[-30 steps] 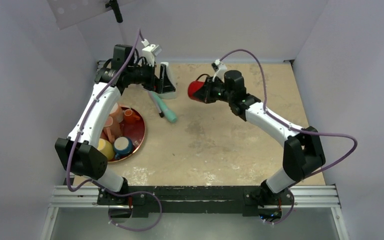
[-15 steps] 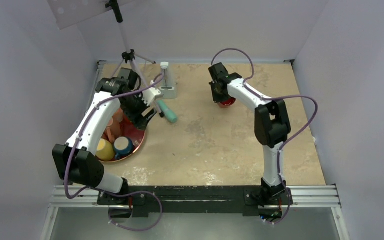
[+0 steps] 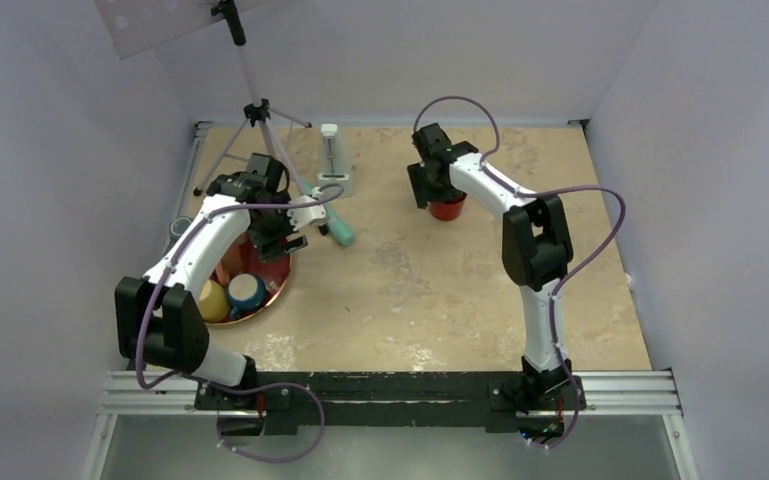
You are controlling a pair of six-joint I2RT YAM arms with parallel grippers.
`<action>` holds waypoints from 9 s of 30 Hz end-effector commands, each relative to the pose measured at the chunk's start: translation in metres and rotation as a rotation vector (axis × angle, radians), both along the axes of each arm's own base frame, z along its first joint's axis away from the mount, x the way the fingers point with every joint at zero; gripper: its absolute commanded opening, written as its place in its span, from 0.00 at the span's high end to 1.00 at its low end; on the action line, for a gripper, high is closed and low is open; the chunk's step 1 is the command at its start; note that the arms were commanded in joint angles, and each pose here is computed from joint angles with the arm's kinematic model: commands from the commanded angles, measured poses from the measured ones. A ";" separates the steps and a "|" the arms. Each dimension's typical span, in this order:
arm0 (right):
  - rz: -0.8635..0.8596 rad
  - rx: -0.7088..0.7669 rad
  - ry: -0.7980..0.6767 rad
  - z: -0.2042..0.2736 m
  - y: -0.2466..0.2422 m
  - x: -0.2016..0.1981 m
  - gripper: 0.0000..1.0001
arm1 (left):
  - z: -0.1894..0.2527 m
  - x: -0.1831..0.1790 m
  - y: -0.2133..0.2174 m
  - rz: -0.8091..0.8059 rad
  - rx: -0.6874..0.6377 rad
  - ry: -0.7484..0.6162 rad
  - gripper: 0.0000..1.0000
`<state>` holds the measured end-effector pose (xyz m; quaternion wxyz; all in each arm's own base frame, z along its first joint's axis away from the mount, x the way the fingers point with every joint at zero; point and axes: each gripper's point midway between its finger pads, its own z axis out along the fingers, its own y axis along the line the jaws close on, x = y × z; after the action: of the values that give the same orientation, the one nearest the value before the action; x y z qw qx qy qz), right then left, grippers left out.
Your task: Turn the mug right side up
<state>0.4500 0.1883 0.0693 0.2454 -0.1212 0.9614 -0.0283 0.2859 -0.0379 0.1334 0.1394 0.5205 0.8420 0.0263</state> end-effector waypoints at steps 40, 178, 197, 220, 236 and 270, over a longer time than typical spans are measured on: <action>0.119 0.306 -0.217 0.130 0.025 -0.046 0.34 | -0.093 0.105 0.037 -0.609 0.369 -0.142 0.95; 0.174 0.255 -0.282 0.136 0.083 -0.059 0.41 | -0.091 0.116 0.119 -0.075 0.372 0.222 0.61; 0.242 0.400 -0.368 0.181 0.092 -0.079 0.41 | 0.006 0.068 0.058 0.084 -0.001 0.063 1.00; 0.729 1.057 -0.279 0.218 0.216 -0.165 0.30 | 0.133 0.048 -0.069 0.501 -0.858 0.012 1.00; 0.817 1.232 -0.143 0.208 0.236 -0.167 0.12 | 0.198 0.051 -0.129 0.416 -1.184 0.075 1.00; -0.425 0.101 -0.272 0.102 -0.208 -0.001 1.00 | 0.070 -0.007 0.011 0.423 -0.196 0.037 0.08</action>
<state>0.4411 -0.0080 0.1923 0.3845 0.1302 0.9131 -0.0368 0.3070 -0.0661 0.2259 0.2366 0.2643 0.9268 -0.1230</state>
